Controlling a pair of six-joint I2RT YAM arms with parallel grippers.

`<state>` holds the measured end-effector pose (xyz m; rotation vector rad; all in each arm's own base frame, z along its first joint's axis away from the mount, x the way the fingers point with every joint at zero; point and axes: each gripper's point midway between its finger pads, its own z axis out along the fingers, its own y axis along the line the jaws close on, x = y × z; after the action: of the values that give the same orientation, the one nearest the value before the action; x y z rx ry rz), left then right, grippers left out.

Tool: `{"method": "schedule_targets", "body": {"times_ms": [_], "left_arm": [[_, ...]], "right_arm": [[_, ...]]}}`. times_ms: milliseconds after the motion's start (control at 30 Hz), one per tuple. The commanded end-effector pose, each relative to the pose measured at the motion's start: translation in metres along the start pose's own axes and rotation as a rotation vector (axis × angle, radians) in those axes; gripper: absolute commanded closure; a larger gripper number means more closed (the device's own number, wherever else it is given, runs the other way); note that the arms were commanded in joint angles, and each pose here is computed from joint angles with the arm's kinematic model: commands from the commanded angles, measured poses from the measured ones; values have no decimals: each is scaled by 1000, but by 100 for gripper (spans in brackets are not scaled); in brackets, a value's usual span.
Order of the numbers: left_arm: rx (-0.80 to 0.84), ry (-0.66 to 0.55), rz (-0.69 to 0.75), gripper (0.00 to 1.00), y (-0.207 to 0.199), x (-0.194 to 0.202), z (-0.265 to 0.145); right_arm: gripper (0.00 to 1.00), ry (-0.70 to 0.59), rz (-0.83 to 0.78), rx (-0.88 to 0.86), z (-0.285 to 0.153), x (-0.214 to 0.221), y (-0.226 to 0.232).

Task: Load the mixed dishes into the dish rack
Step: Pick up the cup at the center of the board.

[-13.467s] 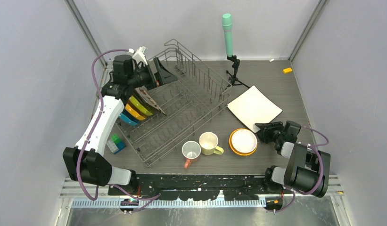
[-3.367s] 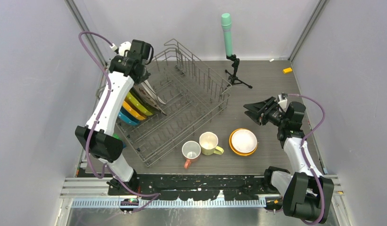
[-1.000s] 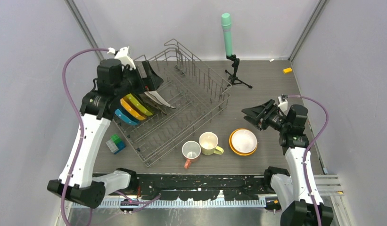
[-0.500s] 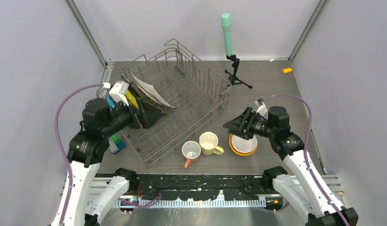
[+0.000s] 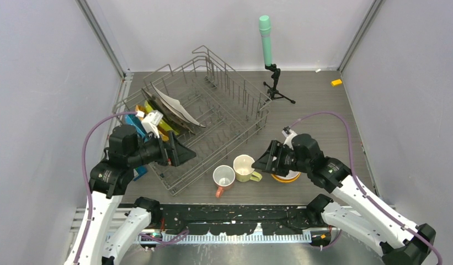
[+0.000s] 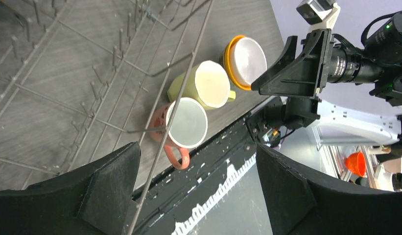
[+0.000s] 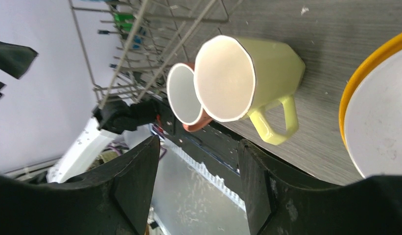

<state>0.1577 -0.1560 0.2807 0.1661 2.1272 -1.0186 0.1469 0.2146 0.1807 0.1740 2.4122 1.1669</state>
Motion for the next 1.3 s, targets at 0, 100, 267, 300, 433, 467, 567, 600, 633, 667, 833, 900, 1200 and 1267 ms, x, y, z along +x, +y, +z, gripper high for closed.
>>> {"method": "schedule_targets", "body": {"times_ms": [0,100,267,300,433,467,567,600,633,667,833,900,1200,1267], "left_arm": [[36,37,-14,11,-5,24,-9],[-6,41,-63,14,8,41,-9],[-16,35,-112,19,10,46,-10],[-26,34,-105,20,11,45,-10],[-89,71,-84,22,21,44,-4],[-94,78,-73,22,21,44,-3],[-139,80,-40,23,22,43,3],[-159,93,-30,23,23,45,6],[-167,115,-5,23,22,49,11],[-188,134,13,23,22,53,18],[-263,107,132,24,10,58,35],[-237,116,144,24,-3,64,48],[-379,86,125,26,2,92,78],[-399,80,103,26,7,98,85]], "right_arm": [[36,-53,-79,57,7,3,5],[36,-97,-108,106,15,4,1],[36,-150,-120,120,24,-1,9],[36,-177,-123,119,23,-7,13],[36,-227,-171,184,28,-21,8],[35,-230,-184,193,29,-23,9],[35,-231,-211,214,31,-28,11],[35,-238,-214,223,32,-30,10],[35,-242,-220,225,32,-31,11],[35,-254,-223,235,32,-34,10],[36,-268,-268,265,31,-41,10],[36,-261,-279,280,32,-39,5],[41,-214,-261,238,40,-23,-2],[43,-212,-254,219,42,-20,-4]]}}
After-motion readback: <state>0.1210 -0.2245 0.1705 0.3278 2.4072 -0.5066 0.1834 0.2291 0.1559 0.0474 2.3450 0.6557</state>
